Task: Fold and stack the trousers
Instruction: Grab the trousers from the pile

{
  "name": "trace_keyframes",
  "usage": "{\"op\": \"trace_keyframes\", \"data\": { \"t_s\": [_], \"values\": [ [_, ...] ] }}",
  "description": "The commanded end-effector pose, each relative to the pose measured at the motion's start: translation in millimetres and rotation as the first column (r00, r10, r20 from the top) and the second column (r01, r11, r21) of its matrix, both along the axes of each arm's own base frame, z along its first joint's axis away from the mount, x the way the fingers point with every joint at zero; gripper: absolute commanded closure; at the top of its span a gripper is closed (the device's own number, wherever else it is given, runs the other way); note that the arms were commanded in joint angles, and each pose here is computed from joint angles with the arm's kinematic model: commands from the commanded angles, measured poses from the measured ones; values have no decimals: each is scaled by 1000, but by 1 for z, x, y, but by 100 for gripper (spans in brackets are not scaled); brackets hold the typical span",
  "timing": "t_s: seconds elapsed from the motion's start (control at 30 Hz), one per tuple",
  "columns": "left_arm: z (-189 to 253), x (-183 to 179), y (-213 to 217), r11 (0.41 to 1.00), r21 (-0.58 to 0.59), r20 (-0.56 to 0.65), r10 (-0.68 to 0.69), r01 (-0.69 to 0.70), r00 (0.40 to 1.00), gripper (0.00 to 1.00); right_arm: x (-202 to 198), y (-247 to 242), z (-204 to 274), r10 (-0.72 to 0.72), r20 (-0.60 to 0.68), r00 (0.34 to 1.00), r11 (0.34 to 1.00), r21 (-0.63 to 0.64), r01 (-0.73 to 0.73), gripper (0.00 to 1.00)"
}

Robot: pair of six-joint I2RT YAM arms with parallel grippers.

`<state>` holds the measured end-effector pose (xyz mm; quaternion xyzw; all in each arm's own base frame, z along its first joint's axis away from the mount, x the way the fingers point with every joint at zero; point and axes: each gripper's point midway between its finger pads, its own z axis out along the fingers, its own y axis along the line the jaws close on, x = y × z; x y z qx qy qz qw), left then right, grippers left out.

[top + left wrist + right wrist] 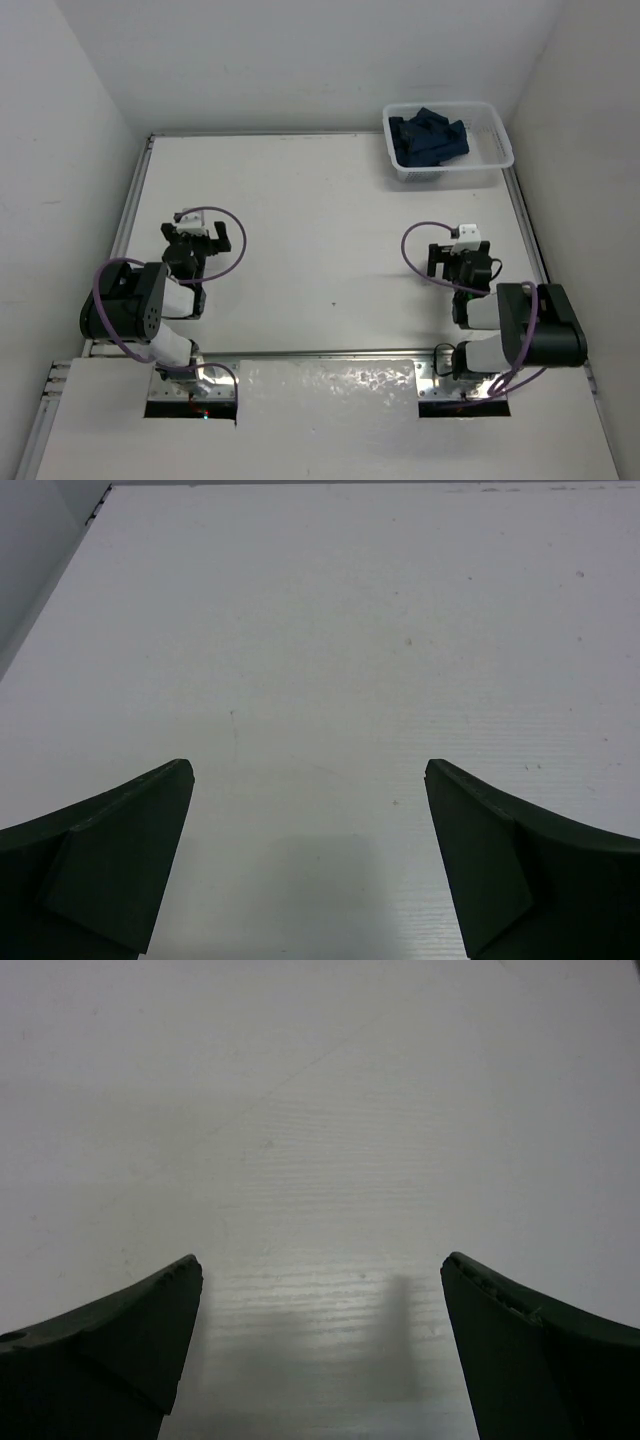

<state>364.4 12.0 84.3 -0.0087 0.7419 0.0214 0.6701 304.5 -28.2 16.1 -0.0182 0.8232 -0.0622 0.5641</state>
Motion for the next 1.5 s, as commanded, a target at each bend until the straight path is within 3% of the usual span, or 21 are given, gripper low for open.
{"op": "trace_keyframes", "data": {
  "t_s": [0.0,0.13,0.2,0.23,0.27,0.3,0.33,0.37,0.4,0.47,0.5,0.57,0.6,0.67,0.77,1.0,1.13,1.27,1.3,1.4,1.47],
  "values": [
    [25,9,-5,1000,5,87,-21,20,996,0,14,2,19,13,-21,1000,1000,-3,-13,1],
    [25,8,-5,1000,6,87,-21,20,996,0,65,-8,107,-111,115,987,988,120,97,1],
    [31,9,-6,1000,9,110,-30,29,993,0,97,-1,170,-60,209,976,989,144,30,3],
    [34,12,-16,995,30,104,-94,92,990,0,111,14,180,42,208,977,987,145,-73,14],
    [38,17,-23,990,41,80,-137,134,987,0,124,21,196,86,216,973,982,145,-119,57],
    [46,33,-42,968,34,-30,-249,250,968,0,144,25,240,110,234,966,977,151,-148,72],
    [56,45,-50,929,132,-81,-337,345,938,0,164,28,225,110,156,982,966,214,-142,81],
    [66,52,-65,893,156,-114,-408,422,906,0,177,28,231,105,123,987,962,239,-132,81],
    [93,67,-69,882,183,-116,-420,435,900,0,194,28,266,103,118,988,959,251,-131,71],
    [121,77,-61,870,302,-71,-386,389,920,0,224,25,227,75,-39,996,953,298,-60,51],
    [132,78,-55,817,440,-63,-387,374,920,0,245,22,260,54,15,998,951,303,-56,37],
    [135,80,-50,743,566,-77,-383,356,921,0,277,18,218,5,-80,997,933,360,24,30],
    [132,81,-43,682,646,-105,-364,342,925,0,293,19,238,8,-48,999,929,370,10,23],
    [131,83,-35,654,685,-120,-334,321,935,0,317,27,190,33,-133,991,908,418,26,19],
    [137,85,-26,689,674,-92,-279,266,956,0,339,37,190,41,-123,992,879,476,22,18],
    [116,79,-36,741,577,-159,-311,344,937,0,333,59,130,56,-226,973,901,432,48,16],
    [112,78,-41,754,544,-170,-331,368,928,0,329,76,95,67,-298,952,903,423,69,26],
    [113,79,-41,750,550,-164,-334,367,928,1,329,65,82,2,-321,947,913,386,129,56],
    [114,80,-40,748,555,-163,-332,364,929,1,329,63,82,-4,-320,947,917,376,131,75],
    [116,80,-40,749,559,-156,-326,356,932,1,334,59,99,-14,-284,959,925,361,121,100],
    [116,80,-40,751,557,-152,-328,355,932,1,340,59,126,-9,-219,976,927,363,90,100]
  ]
}}
